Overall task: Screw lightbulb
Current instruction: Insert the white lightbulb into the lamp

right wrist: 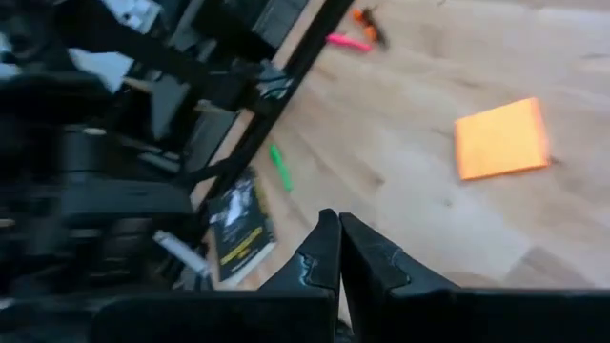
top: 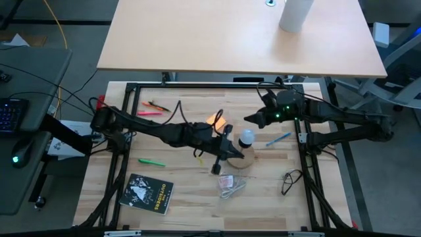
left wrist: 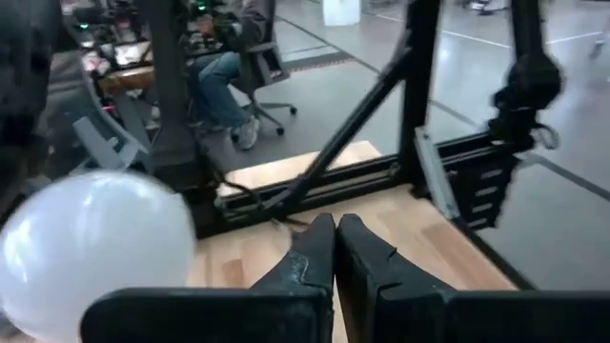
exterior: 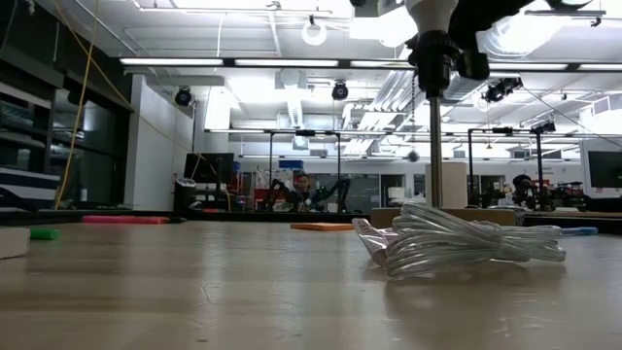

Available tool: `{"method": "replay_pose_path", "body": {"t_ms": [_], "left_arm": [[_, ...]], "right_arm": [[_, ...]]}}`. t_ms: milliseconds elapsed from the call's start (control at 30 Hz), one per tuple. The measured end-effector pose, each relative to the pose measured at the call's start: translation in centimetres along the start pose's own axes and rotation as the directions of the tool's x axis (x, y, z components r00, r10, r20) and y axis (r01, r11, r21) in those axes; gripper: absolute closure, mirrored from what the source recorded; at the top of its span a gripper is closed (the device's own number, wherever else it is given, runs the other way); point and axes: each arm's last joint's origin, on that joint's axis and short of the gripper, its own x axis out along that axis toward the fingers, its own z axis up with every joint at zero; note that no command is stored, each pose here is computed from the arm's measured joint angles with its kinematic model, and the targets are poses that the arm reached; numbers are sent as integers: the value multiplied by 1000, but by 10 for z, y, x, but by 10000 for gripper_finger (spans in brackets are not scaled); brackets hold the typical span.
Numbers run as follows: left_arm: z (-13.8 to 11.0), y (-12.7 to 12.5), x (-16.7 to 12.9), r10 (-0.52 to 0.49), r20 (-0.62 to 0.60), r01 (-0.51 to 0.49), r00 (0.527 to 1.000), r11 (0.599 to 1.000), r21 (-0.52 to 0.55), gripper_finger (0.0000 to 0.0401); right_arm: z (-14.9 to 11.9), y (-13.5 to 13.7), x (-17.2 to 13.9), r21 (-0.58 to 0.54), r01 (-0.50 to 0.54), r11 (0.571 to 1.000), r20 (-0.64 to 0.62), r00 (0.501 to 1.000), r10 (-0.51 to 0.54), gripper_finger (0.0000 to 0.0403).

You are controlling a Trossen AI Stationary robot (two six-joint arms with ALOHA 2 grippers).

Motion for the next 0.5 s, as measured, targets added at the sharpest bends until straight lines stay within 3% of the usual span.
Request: {"method": "replay_pose_path", "body": {"t_ms": [300,500], "left_arm": [[-17,-2,28,31,-6,-31,1000,1000,-4,401],[-19,6,33,166,-26,-165,986,986,37,401]], "right_arm": [[0,0,12,20,-24,1000,-44,999,25,403],[-2,2,12,25,-31,999,-54,998,32,403]]}}
